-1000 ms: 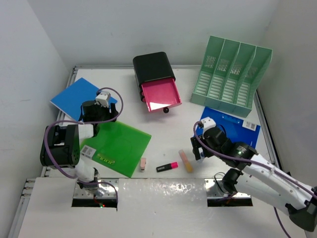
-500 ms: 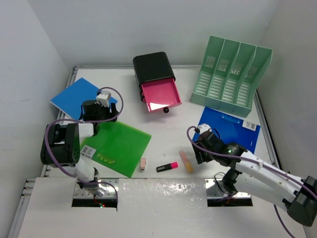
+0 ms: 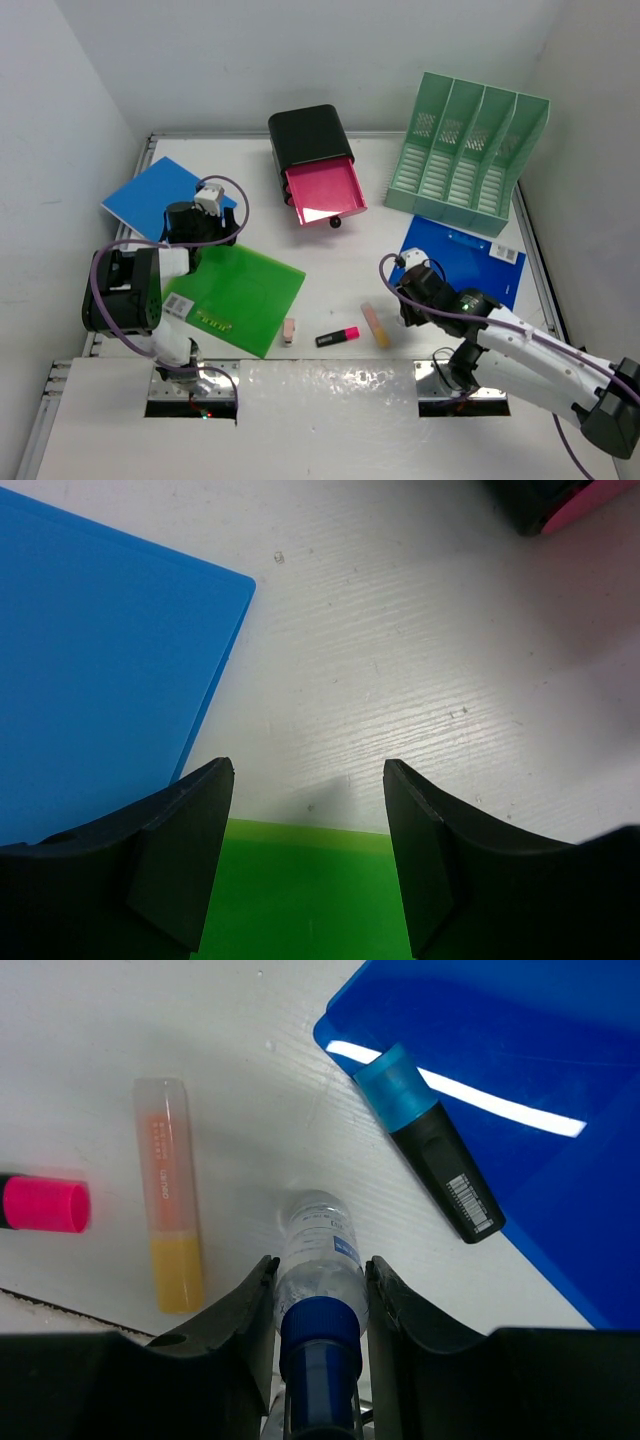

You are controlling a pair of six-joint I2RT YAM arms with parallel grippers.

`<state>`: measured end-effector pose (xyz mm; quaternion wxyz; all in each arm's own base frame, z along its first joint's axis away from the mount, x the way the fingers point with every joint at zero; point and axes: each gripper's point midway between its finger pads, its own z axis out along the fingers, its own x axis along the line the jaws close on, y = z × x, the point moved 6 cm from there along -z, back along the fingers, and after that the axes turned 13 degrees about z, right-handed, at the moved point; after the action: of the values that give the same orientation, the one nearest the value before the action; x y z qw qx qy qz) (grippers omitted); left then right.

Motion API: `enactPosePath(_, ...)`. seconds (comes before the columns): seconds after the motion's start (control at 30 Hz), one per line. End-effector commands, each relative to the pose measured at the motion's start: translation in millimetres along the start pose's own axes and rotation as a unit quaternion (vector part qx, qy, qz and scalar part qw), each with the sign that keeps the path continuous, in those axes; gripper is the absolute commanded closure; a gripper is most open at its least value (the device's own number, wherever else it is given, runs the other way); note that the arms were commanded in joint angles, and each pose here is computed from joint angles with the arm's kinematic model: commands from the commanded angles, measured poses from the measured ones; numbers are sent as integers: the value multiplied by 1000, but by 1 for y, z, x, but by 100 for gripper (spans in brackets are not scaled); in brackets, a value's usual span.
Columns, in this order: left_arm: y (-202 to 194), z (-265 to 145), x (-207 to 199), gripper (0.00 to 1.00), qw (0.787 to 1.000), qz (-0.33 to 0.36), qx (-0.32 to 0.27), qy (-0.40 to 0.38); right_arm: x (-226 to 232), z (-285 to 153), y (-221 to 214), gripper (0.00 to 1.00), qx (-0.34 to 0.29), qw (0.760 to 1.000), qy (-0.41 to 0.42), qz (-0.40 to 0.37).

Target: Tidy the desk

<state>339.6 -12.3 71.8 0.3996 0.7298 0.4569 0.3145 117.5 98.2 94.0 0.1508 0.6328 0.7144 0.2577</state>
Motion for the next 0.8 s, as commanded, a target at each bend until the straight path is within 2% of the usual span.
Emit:
enactPosePath(0.0, 17, 4, 9, 40, 1000, 13, -26, 3, 9, -6, 25, 89, -46, 999, 15, -3)
enactPosePath(0.1, 16, 4, 9, 40, 1000, 12, -24, 2, 15, -15, 42, 94, -60, 998, 19, -28)
enactPosePath(0.2, 15, 6, 9, 40, 1000, 10, -22, -1, 29, -35, 85, 96, -94, 993, 17, -66)
enactPosePath(0.23, 15, 6, 9, 40, 1000, 9, -20, -1, 38, -50, 111, 96, -125, 990, 25, -66)
enactPosePath(0.4, 14, 6, 11, 40, 1000, 12, -17, 6, 64, -63, 191, 96, -176, 975, -30, -133)
enactPosePath(0.53, 14, 5, 11, 40, 1000, 13, -17, 8, 100, -45, 258, 95, -152, 965, -96, -190)
enactPosePath(0.67, 16, 4, 11, 40, 1000, 15, -19, 8, 122, -18, 298, 93, -118, 947, -159, -253)
enactPosePath(0.7, 15, 4, 11, 40, 1000, 14, -18, 8, 130, -24, 315, 93, -135, 946, -158, -249)
enactPosePath(0.77, 16, 4, 11, 40, 1000, 16, -19, 8, 137, 3, 314, 92, -94, 939, -176, -279)
